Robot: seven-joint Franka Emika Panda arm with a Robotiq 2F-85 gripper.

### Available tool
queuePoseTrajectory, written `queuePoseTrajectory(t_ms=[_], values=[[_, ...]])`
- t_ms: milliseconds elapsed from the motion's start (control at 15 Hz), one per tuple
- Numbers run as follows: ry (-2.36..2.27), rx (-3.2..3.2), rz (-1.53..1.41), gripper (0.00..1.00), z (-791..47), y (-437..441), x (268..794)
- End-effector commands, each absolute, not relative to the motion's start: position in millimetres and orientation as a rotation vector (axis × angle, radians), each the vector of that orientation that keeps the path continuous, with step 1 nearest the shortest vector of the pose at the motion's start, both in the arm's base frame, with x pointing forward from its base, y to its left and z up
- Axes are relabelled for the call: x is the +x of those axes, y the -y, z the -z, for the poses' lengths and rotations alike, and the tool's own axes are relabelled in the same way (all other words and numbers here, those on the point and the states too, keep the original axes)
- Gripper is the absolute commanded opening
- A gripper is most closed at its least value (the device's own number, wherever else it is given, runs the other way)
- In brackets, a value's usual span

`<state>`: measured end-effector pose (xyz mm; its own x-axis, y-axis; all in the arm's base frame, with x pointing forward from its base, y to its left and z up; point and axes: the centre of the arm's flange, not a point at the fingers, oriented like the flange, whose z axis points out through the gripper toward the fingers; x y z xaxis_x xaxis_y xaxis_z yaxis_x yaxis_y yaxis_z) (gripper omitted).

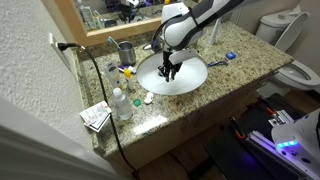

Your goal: Take the lid from the sink and put it on the counter

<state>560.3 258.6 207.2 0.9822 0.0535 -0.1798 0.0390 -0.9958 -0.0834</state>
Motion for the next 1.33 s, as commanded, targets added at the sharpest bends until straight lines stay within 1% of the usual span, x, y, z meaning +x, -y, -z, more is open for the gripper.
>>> queuePoseTrajectory(t_ms=[0,67,133,267,333,733,867,933,1067,1133,1267], values=[[0.119,-3.002,-0.379,0.08,-260,-227,533],[0.103,-2.985,-0.426,0.08,-265,-218,535],[0.101,-3.024,-0.359,0.33,-249,-246,547],[0.093,-3.005,-0.386,0.33,-263,-230,545],[0.091,-3.003,-0.388,0.08,-265,-226,545],[0.514,-2.976,-0.337,0.08,-296,-278,503],[0.569,-2.945,-0.299,0.08,-299,-293,495],[0.496,-2.967,-0.325,0.33,-292,-295,510],[0.537,-2.958,-0.314,0.33,-298,-305,502],[0.543,-2.957,-0.314,0.08,-298,-305,502],[0.573,-2.969,-0.251,0.08,-284,-317,504]])
